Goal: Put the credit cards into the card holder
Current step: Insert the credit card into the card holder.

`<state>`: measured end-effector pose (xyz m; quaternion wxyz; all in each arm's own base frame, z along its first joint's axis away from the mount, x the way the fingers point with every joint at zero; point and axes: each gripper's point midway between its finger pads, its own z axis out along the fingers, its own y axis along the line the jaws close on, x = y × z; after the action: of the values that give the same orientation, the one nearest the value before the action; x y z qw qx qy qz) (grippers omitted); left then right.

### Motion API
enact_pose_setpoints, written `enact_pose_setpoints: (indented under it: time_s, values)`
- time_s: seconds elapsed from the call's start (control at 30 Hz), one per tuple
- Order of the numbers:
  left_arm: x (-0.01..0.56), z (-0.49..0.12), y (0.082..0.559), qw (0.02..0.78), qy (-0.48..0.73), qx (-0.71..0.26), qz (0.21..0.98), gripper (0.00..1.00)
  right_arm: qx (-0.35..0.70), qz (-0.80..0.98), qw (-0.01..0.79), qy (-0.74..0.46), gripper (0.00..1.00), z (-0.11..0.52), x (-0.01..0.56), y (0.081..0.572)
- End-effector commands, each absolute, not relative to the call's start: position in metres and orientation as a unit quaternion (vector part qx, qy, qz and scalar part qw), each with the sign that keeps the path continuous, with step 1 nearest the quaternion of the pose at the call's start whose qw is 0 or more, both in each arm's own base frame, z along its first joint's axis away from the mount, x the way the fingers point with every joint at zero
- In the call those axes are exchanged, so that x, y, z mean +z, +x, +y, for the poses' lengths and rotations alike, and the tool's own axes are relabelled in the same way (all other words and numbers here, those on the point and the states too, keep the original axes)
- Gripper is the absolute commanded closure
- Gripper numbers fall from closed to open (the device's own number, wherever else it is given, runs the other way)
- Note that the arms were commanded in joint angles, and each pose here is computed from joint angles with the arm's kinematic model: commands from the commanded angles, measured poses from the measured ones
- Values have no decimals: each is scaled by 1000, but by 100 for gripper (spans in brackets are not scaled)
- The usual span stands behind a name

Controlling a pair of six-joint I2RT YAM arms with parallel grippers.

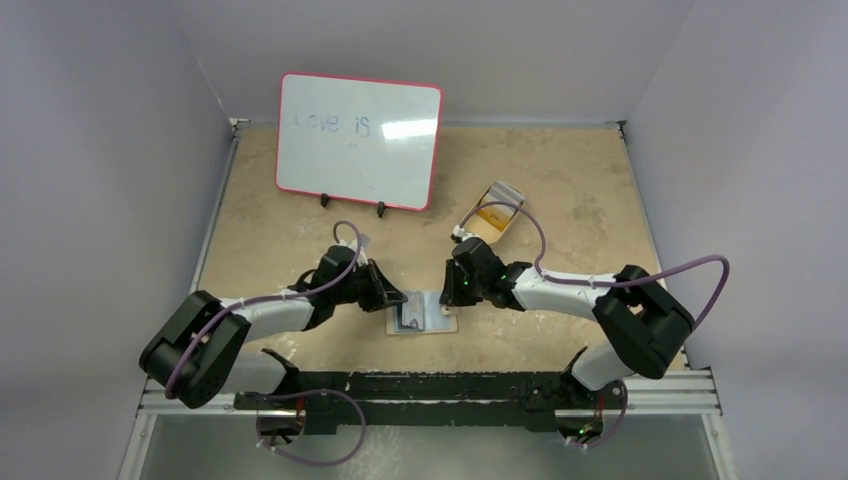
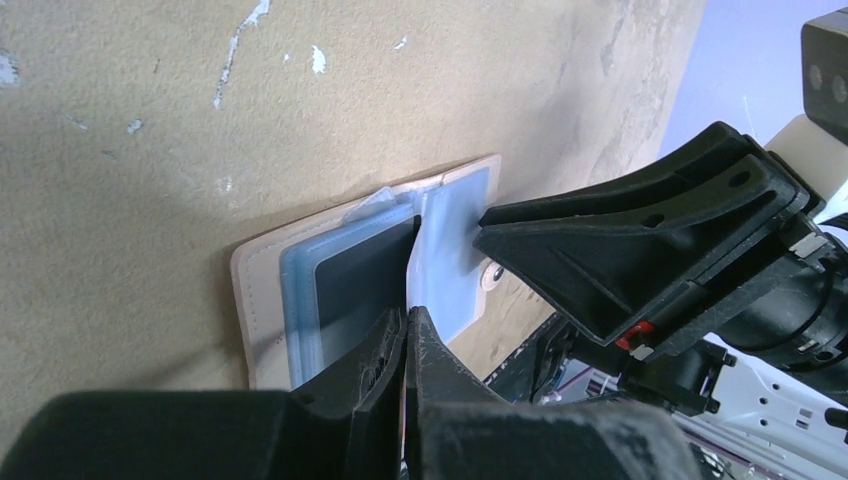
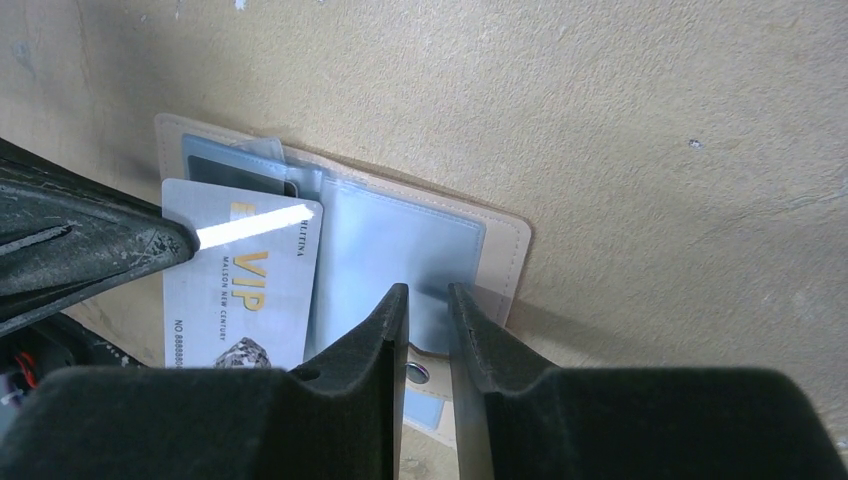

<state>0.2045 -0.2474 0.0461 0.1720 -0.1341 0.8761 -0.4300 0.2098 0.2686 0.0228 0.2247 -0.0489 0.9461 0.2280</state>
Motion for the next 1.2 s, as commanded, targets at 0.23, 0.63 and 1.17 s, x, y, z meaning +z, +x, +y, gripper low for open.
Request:
enact_pose_setpoints:
  time_s: [0.23, 0.63, 1.17]
  values:
    - [43, -250, 213, 195, -123, -424, 876, 100, 214, 945, 240, -51, 78, 270, 29, 216]
    - [42, -255, 216, 202, -132, -434, 868, 100, 212, 947, 238, -50, 78, 271, 26, 214]
    - [35, -261, 215, 226, -131, -431, 864, 100, 236, 935, 262, -25, 76, 275, 49, 214]
